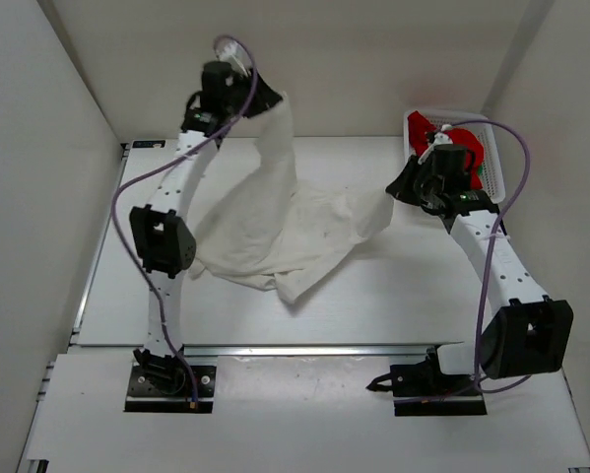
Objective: Fold and stack the t-shirts
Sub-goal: Flatten out the tshirt
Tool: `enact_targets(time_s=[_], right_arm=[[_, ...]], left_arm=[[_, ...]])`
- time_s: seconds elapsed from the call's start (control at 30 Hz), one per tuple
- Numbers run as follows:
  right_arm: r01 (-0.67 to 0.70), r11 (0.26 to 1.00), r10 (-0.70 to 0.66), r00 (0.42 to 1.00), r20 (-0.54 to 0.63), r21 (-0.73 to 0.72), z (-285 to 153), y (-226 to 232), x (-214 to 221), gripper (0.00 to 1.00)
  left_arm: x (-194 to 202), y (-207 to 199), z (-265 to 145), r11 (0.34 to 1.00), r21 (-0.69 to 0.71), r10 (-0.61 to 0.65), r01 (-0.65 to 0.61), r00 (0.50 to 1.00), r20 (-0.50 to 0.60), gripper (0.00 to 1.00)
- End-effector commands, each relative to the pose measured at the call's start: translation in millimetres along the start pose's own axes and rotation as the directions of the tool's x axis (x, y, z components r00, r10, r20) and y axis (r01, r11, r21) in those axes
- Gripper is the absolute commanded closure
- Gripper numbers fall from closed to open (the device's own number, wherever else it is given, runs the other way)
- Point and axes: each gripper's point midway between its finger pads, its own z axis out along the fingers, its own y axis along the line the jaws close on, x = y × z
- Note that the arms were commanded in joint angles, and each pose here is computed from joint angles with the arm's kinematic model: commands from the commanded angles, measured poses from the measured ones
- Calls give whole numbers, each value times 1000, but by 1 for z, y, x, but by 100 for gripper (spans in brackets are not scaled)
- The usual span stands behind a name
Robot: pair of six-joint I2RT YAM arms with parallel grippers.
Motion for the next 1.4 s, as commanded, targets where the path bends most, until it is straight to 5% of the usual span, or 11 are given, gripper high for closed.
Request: enact_targets(time_s=[0.0, 0.2, 0.4, 0.6, 0.73, 0.9, 1.0, 1.23, 1.37], right_arm=[[8, 997, 4, 990, 140, -82, -9, 25, -36, 100], [-11, 993, 25, 992, 123, -115, 7, 32, -23, 100], [0, 985, 19, 994, 108, -171, 7, 50, 2, 100], [4, 979, 14, 996, 85, -204, 0, 62, 21, 100], [19, 974, -1, 997, 79, -225, -4, 72, 30, 100], [23, 972, -11, 999, 51, -235, -1, 77, 43, 100], [18, 969, -11, 999, 32, -245, 3, 77, 48, 100], [25, 972, -16, 999, 43, -234, -1, 77, 46, 100], [24, 973, -13, 999, 53, -231, -3, 75, 42, 100]], left_arm=[[72, 41, -7, 988, -152, -15, -20, 974, -227, 54], [133, 43, -124, 969, -233, 33, -76, 982, -187, 39], [254, 111, -245, 915, -403, -128, -9, 941, -312, 56], [297, 144, -306, 860, -507, -227, 63, 936, -269, 67], [324, 149, -310, 849, -518, -306, 107, 898, -316, 72], [339, 156, -309, 835, -526, -353, 162, 890, -287, 45], [344, 160, -298, 828, -532, -375, 176, 880, -292, 44], [347, 157, -253, 838, -512, -368, 187, 887, -279, 65], [327, 153, -231, 851, -489, -353, 191, 897, -265, 98]])
